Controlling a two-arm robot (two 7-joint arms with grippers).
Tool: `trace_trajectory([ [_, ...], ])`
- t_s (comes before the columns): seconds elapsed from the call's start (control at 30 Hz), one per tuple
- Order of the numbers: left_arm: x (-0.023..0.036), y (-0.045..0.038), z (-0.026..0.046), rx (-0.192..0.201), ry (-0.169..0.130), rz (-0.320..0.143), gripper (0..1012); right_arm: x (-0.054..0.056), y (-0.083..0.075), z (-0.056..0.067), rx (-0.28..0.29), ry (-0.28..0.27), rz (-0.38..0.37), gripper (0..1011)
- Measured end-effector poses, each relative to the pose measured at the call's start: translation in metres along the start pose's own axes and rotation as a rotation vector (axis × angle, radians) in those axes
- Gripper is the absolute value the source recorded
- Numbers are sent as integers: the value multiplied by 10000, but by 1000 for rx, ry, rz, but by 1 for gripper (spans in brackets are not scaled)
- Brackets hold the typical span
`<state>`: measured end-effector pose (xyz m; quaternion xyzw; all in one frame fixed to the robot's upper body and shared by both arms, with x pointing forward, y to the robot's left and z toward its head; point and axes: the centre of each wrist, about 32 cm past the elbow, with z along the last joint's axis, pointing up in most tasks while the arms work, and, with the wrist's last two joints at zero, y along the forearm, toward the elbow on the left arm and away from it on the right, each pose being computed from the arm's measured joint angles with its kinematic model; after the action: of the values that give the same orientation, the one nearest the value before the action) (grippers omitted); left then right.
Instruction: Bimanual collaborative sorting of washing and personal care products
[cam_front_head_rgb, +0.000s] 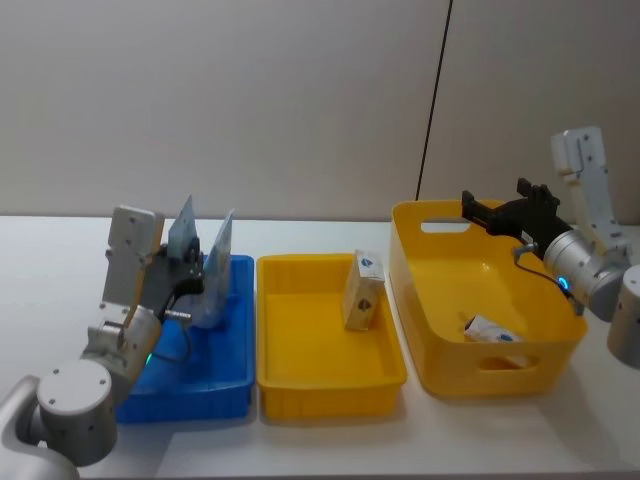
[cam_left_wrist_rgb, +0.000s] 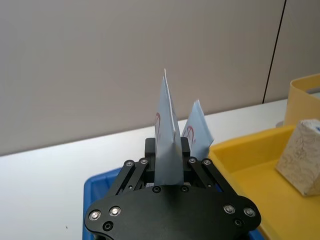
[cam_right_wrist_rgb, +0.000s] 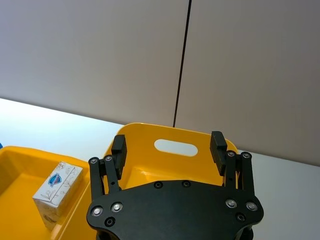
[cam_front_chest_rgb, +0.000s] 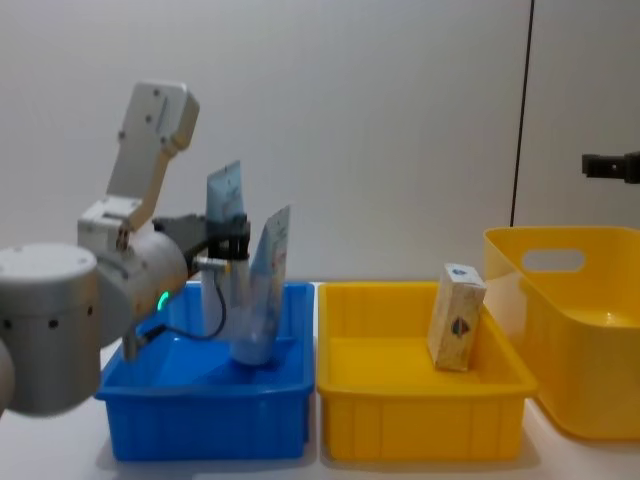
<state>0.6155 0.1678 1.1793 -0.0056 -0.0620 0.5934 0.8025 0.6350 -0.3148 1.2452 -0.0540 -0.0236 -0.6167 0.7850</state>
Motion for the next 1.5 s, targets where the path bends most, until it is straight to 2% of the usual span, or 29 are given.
trace_trajectory([
  [0.07,-2,-8,43,-6,-6,3,234,0,0,0,0,0,0,1002],
  [0.2,22,2,184,-17,-22,19,234,0,0,0,0,0,0,1002],
  [0.27,37,13,217,-16,-27,26,234,0,0,0,0,0,0,1002],
  [0.63,190,148,538,-33,-67,75,234,0,0,0,0,0,0,1002],
  [0.67,203,157,551,-34,-69,76,234,0,0,0,0,0,0,1002],
  [0.7,222,168,595,-41,-70,75,234,0,0,0,0,0,0,1002],
  [0.87,276,177,677,-58,-61,54,234,0,0,0,0,0,0,1002],
  [1.03,341,114,776,-85,-36,13,234,0,0,0,0,0,0,1002],
  [1.27,398,-8,854,-118,-9,-53,234,-5,4,6,8,-5,10,1002],
  [1.5,437,-162,946,-167,23,-153,234,-15,6,36,38,-8,60,1002],
])
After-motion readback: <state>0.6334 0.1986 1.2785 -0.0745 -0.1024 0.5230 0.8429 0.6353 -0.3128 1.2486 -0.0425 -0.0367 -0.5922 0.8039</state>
